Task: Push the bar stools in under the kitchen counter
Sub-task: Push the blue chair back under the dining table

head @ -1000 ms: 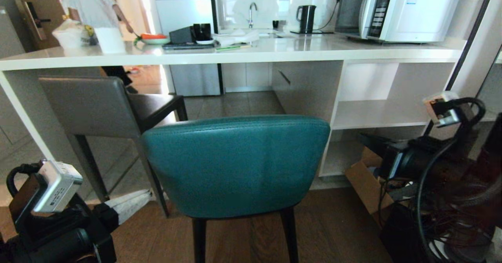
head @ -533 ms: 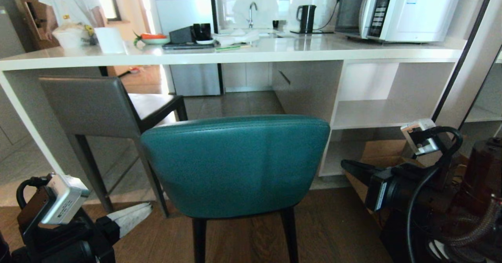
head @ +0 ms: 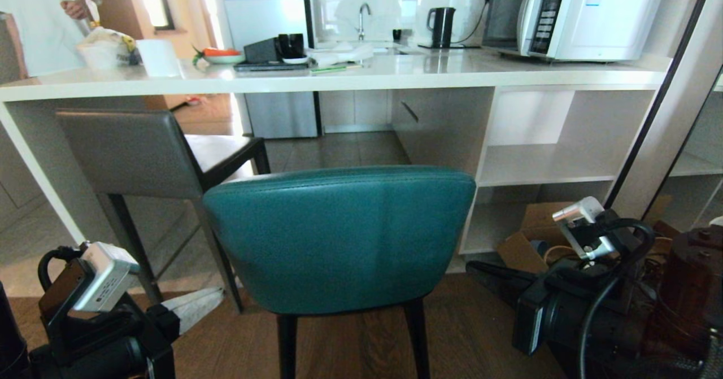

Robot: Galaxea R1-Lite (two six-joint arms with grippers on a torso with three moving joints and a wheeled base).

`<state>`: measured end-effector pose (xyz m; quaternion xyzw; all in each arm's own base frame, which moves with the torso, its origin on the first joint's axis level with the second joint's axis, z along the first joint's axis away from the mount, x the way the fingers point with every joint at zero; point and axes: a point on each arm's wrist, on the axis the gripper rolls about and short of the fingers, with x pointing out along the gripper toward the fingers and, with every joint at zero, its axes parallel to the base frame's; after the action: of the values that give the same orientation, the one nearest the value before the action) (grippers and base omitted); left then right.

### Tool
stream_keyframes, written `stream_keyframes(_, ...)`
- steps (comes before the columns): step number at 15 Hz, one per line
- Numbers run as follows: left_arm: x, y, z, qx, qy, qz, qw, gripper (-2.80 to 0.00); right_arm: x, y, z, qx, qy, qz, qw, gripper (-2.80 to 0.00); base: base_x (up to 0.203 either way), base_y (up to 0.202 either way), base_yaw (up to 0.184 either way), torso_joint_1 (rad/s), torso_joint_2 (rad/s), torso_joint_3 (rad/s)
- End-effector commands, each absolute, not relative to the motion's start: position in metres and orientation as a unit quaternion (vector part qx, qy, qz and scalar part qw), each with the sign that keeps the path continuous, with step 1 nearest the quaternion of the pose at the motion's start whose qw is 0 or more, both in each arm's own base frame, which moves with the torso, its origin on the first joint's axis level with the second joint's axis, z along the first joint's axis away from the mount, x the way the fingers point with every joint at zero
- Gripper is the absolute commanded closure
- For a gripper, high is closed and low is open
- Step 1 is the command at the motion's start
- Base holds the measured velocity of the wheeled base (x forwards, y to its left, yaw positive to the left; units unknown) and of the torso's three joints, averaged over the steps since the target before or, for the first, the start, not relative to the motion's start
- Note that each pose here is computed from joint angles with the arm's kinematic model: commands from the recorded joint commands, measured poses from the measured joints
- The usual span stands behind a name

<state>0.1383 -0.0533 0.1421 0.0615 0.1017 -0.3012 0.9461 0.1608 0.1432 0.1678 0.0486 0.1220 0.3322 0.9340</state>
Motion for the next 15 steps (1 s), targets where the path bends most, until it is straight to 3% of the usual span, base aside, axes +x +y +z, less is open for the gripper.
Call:
stream_keyframes(1,0.142,-0.055,0.140,0.062,0.109,-0.303,0.945,0.00,0.160,0.144,0.168,0.055,0.121,0.334,0.933,0.00,0.000,0.000,0.000,0.000,0.00,0.000)
stream_keyframes(15,0.167,-0.061,0.135,0.053,0.108,-0.297,0.947,0.00,0.177,0.151,0.177,0.071,0.109,0.321,0.938,0.00,0.000,0.000,0.000,0.000,0.00,0.000)
